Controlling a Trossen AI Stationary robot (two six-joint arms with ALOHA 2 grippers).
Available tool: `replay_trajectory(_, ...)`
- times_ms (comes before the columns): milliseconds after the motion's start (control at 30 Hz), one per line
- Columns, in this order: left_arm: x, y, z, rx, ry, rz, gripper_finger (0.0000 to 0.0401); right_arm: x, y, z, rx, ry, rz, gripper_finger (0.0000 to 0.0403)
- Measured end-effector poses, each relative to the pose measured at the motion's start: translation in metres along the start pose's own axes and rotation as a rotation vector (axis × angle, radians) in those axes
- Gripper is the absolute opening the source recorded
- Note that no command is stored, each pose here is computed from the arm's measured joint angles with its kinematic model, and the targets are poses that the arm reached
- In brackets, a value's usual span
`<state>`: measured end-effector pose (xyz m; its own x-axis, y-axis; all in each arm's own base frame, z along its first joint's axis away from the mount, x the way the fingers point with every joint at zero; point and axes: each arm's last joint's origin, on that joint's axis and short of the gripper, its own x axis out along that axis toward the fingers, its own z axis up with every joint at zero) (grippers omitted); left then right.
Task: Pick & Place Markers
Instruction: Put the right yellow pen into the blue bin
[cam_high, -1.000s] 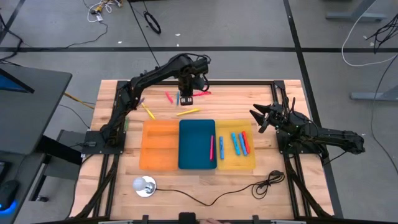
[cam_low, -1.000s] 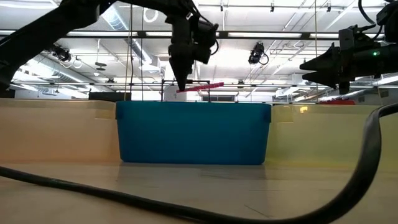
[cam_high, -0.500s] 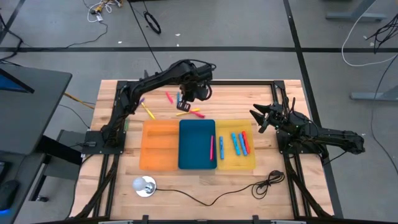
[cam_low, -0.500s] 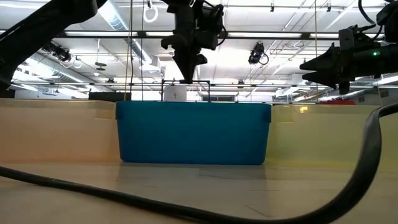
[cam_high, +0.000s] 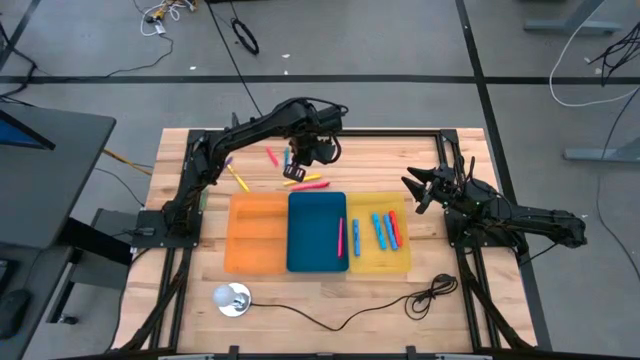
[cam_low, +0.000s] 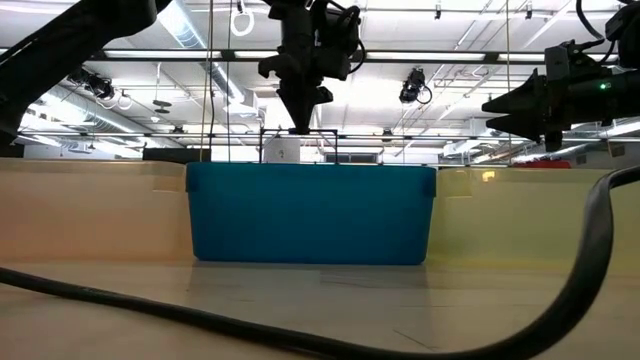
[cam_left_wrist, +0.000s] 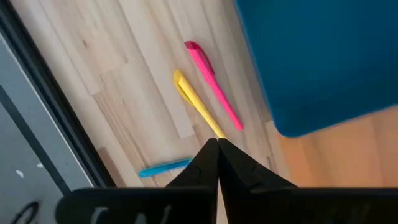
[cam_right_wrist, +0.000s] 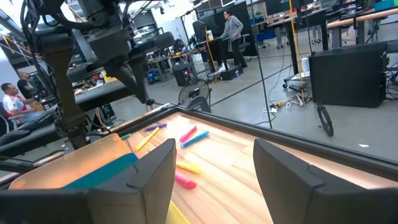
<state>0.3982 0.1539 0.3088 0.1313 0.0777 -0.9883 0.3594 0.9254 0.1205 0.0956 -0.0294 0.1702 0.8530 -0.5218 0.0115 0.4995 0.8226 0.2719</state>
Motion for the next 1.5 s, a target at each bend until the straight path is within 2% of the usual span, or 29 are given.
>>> replay_trajectory(267,0.0,0.001,0.002,-0.146,-0.017,0.014,0.0019,0.0,0.0,0.0,0.0,0.0,0.0,0.0215)
replay_trajectory(467,0.0,0.005,0.005,-0.404,-0.058,0.041,0.0033,0.0,0.0,0.0,0.0,0.0,0.0,0.0215)
replay_trajectory(567,0.0,0.007,0.001,-0.48,-0.051,0.037,0.0061,0.0,0.0,0.0,0.0,0.0,0.0,0.0215)
replay_trajectory(733,0.007,0.015,-0.006,-0.591,-0.023,0.027,0.0131,0.0,0.0,0.0,0.0,0.0,0.0,0.0215)
replay_trajectory(833,0.017,0.018,-0.008,-0.727,0.011,0.048,0.0166,0.0,0.0,0.0,0.0,0.0,0.0,0.0215)
replay_trajectory(900,0.027,0.017,-0.009,-0.779,0.043,0.054,0.0181,0.0,0.0,0.0,0.0,0.0,0.0,0.0215)
replay_trajectory(1100,0.058,0.008,-0.011,-0.757,0.132,0.017,0.0197,0.0,0.0,0.0,0.0,0.0,0.0,0.0215)
replay_trajectory(1500,0.11,-0.006,0.001,-0.701,0.085,0.038,0.0199,0.0,0.0,0.0,0.0,0.0,0.0,0.0215)
